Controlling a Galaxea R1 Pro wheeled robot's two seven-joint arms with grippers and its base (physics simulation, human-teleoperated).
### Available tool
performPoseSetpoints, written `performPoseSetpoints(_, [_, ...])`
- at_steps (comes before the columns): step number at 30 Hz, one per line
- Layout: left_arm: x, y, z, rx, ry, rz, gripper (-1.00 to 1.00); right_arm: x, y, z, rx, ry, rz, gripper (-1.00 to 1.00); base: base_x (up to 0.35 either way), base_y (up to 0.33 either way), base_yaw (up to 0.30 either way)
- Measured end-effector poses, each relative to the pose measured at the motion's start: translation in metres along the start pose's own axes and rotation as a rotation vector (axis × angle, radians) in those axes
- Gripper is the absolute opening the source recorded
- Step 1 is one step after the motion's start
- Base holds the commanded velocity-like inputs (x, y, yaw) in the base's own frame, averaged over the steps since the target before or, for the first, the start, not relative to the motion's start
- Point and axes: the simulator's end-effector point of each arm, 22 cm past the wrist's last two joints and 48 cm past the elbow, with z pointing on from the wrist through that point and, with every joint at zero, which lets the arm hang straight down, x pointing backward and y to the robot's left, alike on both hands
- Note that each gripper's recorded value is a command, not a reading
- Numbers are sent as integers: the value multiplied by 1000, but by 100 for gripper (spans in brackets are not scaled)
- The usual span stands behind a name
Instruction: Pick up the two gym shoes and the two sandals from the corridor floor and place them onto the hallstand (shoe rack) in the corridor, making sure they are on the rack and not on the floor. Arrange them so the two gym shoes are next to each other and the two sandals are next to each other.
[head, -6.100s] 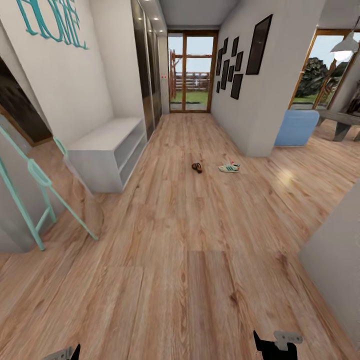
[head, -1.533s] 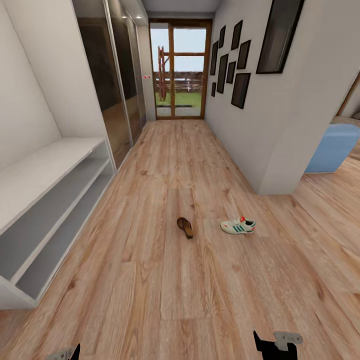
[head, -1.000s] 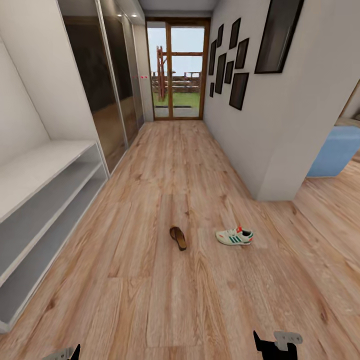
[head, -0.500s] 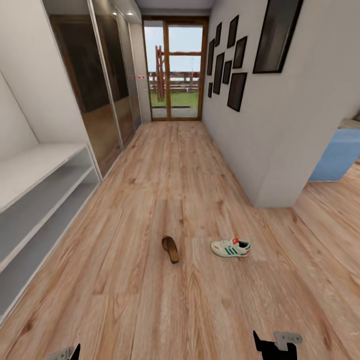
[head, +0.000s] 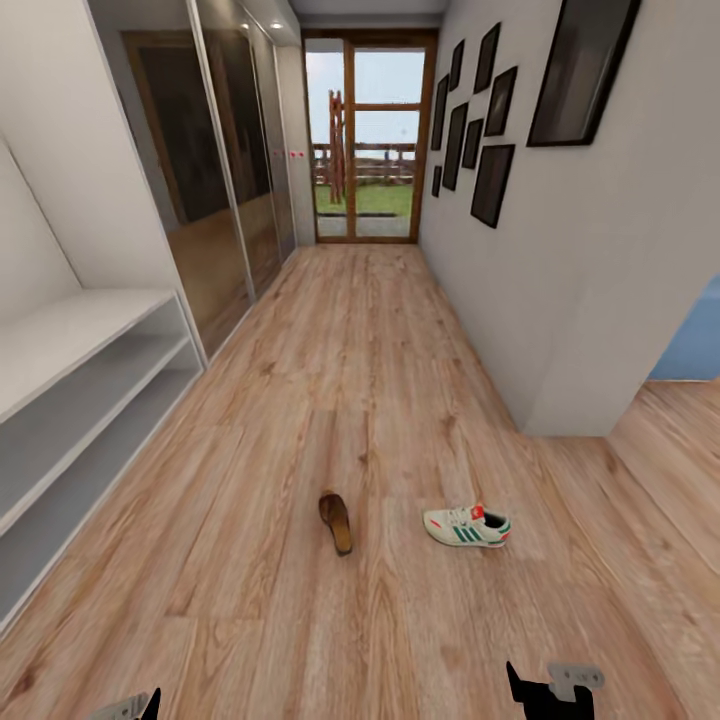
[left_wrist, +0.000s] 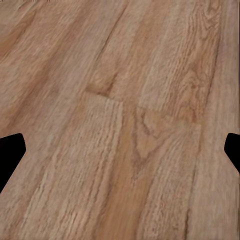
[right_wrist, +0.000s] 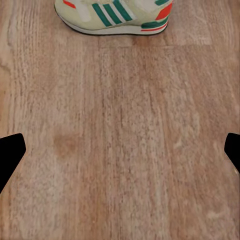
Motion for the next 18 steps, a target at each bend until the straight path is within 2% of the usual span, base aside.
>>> performPoseSetpoints(18, [0,0,0,0,0,0,100,-1,1,0,-2,-2,0,100,265,-172,5])
